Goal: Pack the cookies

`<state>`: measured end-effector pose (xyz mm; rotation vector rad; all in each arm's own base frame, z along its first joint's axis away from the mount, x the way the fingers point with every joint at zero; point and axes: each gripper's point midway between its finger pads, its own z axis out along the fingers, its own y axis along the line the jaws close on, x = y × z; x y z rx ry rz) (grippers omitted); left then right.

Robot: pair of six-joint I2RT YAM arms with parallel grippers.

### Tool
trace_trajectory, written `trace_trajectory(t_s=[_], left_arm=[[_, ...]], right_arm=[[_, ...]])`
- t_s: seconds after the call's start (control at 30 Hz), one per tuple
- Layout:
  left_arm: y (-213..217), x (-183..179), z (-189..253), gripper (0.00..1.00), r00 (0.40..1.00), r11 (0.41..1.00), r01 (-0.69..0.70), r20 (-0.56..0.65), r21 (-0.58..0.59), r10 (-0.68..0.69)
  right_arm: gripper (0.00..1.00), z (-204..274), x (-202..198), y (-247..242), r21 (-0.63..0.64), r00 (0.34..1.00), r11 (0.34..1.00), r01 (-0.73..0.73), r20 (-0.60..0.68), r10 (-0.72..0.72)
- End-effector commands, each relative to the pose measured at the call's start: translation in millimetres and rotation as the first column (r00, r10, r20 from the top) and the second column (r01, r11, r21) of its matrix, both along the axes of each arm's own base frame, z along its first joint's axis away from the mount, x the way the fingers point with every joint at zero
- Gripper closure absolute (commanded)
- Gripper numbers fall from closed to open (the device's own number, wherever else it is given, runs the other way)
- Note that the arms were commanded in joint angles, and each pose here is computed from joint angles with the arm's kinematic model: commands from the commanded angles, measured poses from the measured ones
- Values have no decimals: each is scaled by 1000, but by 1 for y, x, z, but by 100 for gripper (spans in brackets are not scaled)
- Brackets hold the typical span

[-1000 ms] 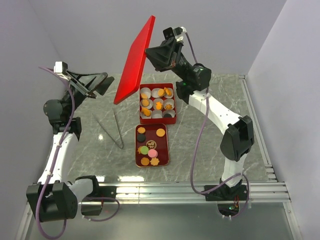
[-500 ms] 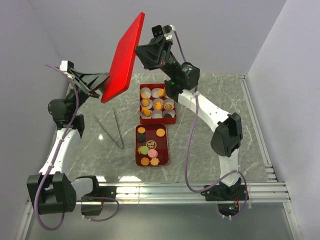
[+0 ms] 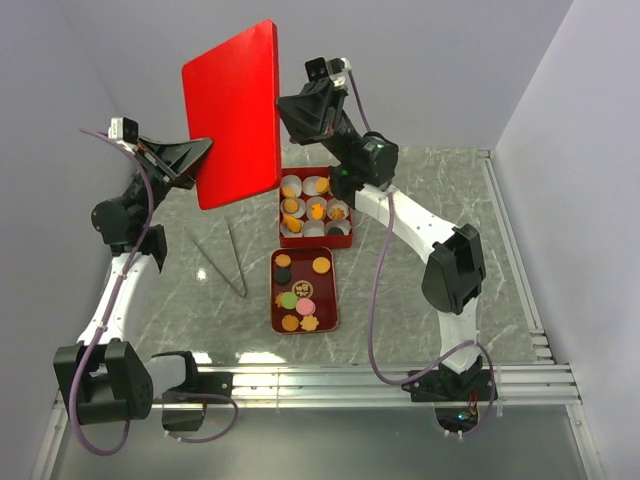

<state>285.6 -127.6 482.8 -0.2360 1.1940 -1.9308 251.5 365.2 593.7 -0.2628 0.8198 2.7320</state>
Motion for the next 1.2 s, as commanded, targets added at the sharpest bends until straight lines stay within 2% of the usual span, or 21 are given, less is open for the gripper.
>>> trace_trajectory(t_s=[0.0, 0.07, 0.1, 0.17, 0.2, 0.23, 0.37, 0.43, 0.47, 0.5, 0.57, 0.6, 0.63, 0.67, 0.7, 0.73, 0.8, 0.87, 0.97, 1.07, 1.17], left_arm=[[-11, -28, 23, 74, 988, 996, 2, 154, 91, -16], [-8, -28, 25, 80, 988, 995, -15, 153, 97, 0], [-7, -29, 25, 84, 988, 995, -20, 155, 97, 5], [-3, -27, 26, 90, 989, 995, -35, 147, 95, 21], [-1, -28, 27, 94, 989, 995, -40, 148, 93, 26], [-1, -28, 27, 96, 990, 995, -42, 140, 92, 29], [1, -22, 26, 99, 991, 991, -70, 124, 116, 55], [1, -21, 26, 99, 991, 990, -79, 121, 121, 64], [2, -19, 24, 99, 991, 989, -84, 111, 124, 70], [2, -18, 23, 99, 992, 988, -88, 106, 125, 74], [2, -16, 21, 99, 990, 985, -106, 107, 139, 91], [3, -13, 17, 99, 992, 983, -111, 79, 145, 100], [3, -11, 16, 99, 991, 981, -120, 70, 154, 110], [3, -10, 15, 99, 988, 974, -142, 82, 174, 129], [4, -7, 11, 99, 989, 972, -147, 50, 182, 140], [4, -7, 10, 98, 988, 970, -156, 47, 189, 150], [5, -5, 5, 93, 985, 962, -173, 29, 210, 171], [5, -3, 0, 89, 983, 956, -184, 25, 229, 184], [6, -2, -6, 75, 978, 947, -203, 11, 251, 206], [7, -2, -11, 65, 976, 940, -209, -4, 270, 219], [6, -3, -15, 47, 975, 933, -212, -10, 290, 224]], right_arm=[[100, 10, -84, -75, 84, 895, 895, -439, 124, 428], [96, 3, -81, -73, 51, 903, 904, -424, 103, 417], [83, -2, -82, -70, 23, 904, 908, -419, 97, 415], [67, -15, -76, -68, -24, 919, 921, -389, 58, 389], [56, -19, -75, -68, -37, 925, 926, -376, 48, 378], [52, -36, -69, -61, -81, 929, 926, -368, 2, 370], [39, -55, -72, -59, -173, 946, 930, -323, -16, 325], [36, -63, -69, -52, -229, 951, 923, -309, -45, 307], [36, -67, -76, -50, -278, 958, 920, -277, -3, 288], [36, -72, -71, -43, -317, 961, 908, -274, -42, 275], [36, -79, -76, -37, -388, 971, 896, -216, 9, 238], [41, -85, -69, -28, -444, 973, 869, -221, -44, 225], [46, -87, -69, -26, -465, 983, 871, -156, 10, 181], [52, -92, -66, -23, -493, 987, 859, -137, 8, 161], [63, -103, -56, -15, -554, 987, 818, -155, -64, 144], [67, -110, -50, -14, -573, 995, 814, -97, -26, 101], [77, -120, -40, -12, -620, 995, 779, -93, -78, 56], [82, -126, -31, -15, -641, 998, 766, -44, -64, 3], [88, -142, -13, -17, -692, 992, 721, -34, -113, -62], [91, -148, -5, -17, -713, 991, 701, -6, -100, -94], [94, -156, 7, -15, -740, 988, 673, 9, -99, -123]])
